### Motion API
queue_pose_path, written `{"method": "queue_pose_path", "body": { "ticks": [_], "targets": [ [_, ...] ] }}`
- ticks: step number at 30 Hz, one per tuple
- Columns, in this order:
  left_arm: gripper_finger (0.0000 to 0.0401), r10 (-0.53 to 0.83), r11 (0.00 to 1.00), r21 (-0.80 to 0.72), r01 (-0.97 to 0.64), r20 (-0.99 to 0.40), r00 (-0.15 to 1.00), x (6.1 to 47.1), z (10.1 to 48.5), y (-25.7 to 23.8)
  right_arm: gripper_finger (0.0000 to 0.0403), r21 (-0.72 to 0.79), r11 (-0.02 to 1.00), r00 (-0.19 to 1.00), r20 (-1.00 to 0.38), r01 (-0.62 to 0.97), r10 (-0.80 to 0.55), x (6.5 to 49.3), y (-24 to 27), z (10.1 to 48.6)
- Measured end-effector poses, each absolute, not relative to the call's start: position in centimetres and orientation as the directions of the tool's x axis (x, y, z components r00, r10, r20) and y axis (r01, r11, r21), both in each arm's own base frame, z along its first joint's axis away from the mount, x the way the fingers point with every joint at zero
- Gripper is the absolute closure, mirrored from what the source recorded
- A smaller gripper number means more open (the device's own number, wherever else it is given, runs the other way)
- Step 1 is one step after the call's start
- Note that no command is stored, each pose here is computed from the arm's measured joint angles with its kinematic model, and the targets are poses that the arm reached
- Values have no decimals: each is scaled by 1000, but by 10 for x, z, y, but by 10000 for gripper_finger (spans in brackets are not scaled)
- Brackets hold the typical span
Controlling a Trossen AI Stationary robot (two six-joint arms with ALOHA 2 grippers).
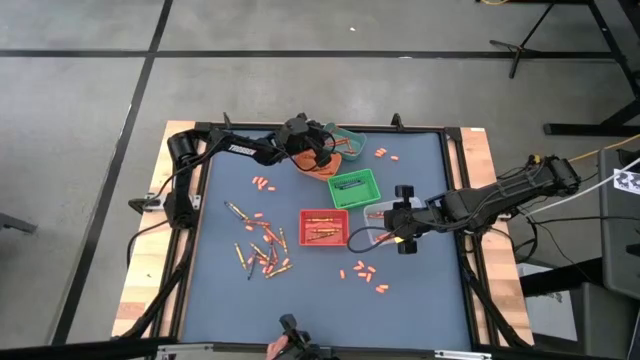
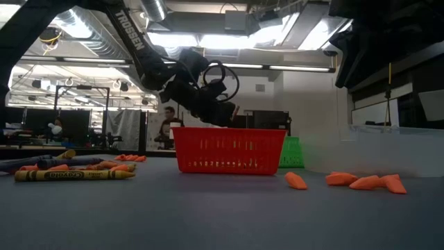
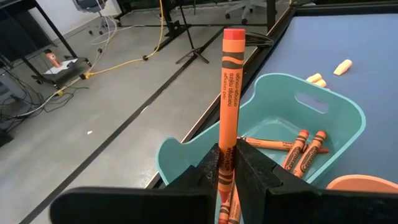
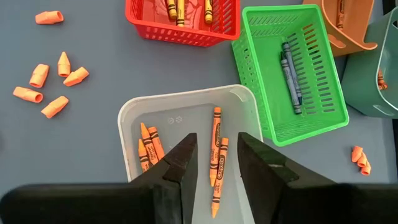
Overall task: Sort crayons
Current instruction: Put the red orange crayon into the blue bin, then put the yellow crayon into the red bin
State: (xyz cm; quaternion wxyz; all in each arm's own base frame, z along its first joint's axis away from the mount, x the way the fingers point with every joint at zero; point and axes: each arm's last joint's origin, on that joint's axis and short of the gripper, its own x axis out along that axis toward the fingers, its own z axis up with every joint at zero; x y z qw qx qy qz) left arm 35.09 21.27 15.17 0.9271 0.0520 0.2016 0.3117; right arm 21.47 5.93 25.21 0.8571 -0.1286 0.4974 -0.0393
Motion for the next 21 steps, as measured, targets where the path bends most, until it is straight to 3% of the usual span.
{"method": "queue_pose_path", "body": {
  "ticks": [7, 16, 21],
  "targets": [
    [371, 600, 800, 219, -559, -342, 724, 351, 152, 213, 290, -259, 964, 502, -843, -61, -195, 215, 59, 252],
    [302, 627, 775, 182, -605, -341, 700, 347, 152, 219, 290, -260, 964, 502, -842, -61, -195, 215, 59, 252],
    [292, 623, 778, 172, -604, -333, 708, 348, 157, 216, 290, -260, 964, 502, -843, -61, -195, 215, 59, 252]
  ]
}}
